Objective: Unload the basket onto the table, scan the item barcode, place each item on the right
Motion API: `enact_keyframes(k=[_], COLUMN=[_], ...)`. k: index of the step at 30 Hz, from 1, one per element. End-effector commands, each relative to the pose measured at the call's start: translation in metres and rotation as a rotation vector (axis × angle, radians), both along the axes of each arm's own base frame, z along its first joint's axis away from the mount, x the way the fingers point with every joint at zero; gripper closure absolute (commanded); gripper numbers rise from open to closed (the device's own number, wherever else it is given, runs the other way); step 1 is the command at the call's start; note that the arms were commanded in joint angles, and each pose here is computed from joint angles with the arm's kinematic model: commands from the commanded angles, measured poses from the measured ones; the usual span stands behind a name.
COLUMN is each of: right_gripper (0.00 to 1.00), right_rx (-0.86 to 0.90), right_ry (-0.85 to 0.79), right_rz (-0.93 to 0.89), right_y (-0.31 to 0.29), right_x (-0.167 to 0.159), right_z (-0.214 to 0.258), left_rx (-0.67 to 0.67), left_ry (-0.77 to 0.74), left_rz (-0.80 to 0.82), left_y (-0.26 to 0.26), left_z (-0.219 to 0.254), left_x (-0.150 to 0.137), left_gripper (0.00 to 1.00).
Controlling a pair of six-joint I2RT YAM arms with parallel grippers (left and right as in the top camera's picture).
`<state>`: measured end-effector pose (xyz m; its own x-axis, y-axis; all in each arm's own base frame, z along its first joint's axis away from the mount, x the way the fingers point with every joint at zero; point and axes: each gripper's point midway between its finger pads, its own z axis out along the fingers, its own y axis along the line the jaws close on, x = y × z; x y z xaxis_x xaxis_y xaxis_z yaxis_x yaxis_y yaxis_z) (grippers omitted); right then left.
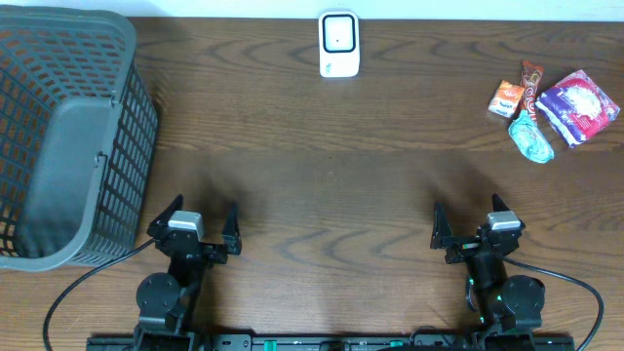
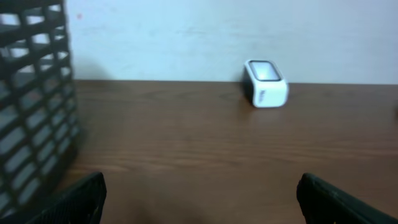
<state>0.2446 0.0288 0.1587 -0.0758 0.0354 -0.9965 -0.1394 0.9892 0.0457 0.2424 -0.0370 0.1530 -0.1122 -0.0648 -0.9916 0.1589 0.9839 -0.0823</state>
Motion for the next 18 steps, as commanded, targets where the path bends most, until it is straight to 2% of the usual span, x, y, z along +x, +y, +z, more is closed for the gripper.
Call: enact_keyframes(k=[1, 11, 18], right_gripper=[0.01, 0.01, 0.01], right_rx=[-0.012, -0.012, -0.012], right_ry=[-0.002, -0.002, -0.002], right_rz=[-0.008, -0.008, -0.008], right_y=[-0.002, -0.002, -0.002], right_x=[0.000, 0.000, 0.000], right_z=[-0.001, -0.001, -0.001], left_rx=[0.058, 0.078, 0.090], left_ry=[0.043, 0.051, 0.051], left_rz=[0.065, 0.152, 0.153], left_y=[0.013, 0.031, 0.031], left_z=[-0.015, -0.017, -0.018], left_x=[0.000, 0.001, 0.001], left_gripper=[0.02, 0.02, 0.02])
